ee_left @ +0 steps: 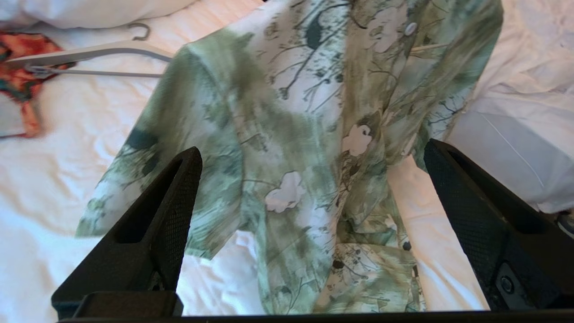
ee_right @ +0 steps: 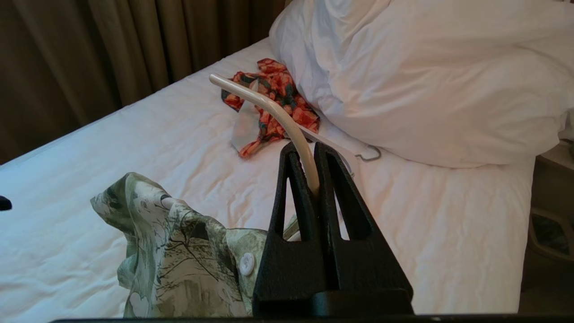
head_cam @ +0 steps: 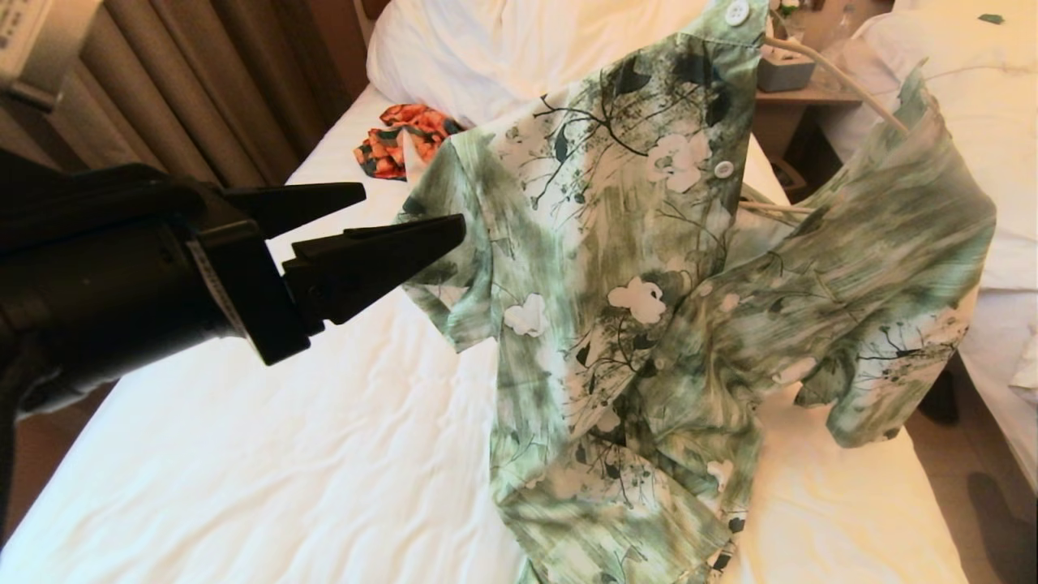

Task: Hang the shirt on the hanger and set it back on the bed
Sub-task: Take the clothes hanger out of the clothes

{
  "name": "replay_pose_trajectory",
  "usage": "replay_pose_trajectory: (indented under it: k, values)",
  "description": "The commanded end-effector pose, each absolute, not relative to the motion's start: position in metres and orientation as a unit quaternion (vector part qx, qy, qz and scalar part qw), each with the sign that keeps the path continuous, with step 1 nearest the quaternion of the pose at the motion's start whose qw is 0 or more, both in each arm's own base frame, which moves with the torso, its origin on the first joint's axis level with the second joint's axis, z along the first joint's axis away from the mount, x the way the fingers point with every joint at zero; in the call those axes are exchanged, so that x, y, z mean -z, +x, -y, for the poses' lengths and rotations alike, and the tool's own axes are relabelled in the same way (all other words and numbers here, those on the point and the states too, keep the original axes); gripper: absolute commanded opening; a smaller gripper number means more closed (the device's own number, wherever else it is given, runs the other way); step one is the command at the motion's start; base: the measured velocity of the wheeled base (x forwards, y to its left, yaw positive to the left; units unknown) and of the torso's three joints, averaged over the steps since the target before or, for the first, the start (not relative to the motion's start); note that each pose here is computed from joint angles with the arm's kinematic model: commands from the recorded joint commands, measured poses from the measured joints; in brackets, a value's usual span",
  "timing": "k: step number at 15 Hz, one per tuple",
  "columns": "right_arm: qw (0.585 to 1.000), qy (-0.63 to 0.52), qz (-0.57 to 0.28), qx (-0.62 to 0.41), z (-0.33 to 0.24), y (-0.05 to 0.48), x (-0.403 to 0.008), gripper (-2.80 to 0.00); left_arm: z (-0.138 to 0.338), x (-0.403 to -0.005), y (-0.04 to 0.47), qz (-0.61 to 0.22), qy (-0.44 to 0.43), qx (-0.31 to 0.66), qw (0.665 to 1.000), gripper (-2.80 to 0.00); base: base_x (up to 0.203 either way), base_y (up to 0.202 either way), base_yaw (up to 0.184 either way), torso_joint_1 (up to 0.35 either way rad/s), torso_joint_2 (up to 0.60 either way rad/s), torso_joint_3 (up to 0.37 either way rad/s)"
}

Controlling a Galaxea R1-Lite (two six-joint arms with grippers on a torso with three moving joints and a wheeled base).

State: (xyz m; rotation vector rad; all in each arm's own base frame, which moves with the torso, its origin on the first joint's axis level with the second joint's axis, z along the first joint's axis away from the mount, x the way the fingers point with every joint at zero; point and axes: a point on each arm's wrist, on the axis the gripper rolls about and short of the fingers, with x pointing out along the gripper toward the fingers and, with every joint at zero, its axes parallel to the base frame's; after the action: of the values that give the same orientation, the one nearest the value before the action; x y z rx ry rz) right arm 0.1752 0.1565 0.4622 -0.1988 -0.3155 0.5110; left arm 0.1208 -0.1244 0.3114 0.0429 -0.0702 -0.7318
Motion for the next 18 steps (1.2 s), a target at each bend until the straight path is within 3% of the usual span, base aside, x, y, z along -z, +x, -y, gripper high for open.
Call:
replay_pose_trajectory:
  k: [1, 10, 18]
  values:
    - [0.95, -0.099, 0.159, -0.251, -0.154, 0.172, -0.464, -2.8, 0.112, -0.314, 0.115, 0.046, 0.013, 0.345, 0.937, 0.0, 0.0, 0.0, 0.0, 0.0, 0.0, 0.0]
    - [0.95, -0.096, 0.164, -0.246, -0.148, 0.164, -0.468, -2.8, 0.064, -0.303, 0.099, 0.033, -0.037, 0.241, 0.969, 0.0, 0.0, 0.0, 0.0, 0.0, 0.0, 0.0]
    - [0.951, -0.095, 0.163, -0.246, -0.147, 0.163, -0.468, -2.8, 0.048, -0.299, 0.085, 0.041, -0.043, 0.21, 0.976, 0.0, 0.0, 0.0, 0.0, 0.0, 0.0, 0.0]
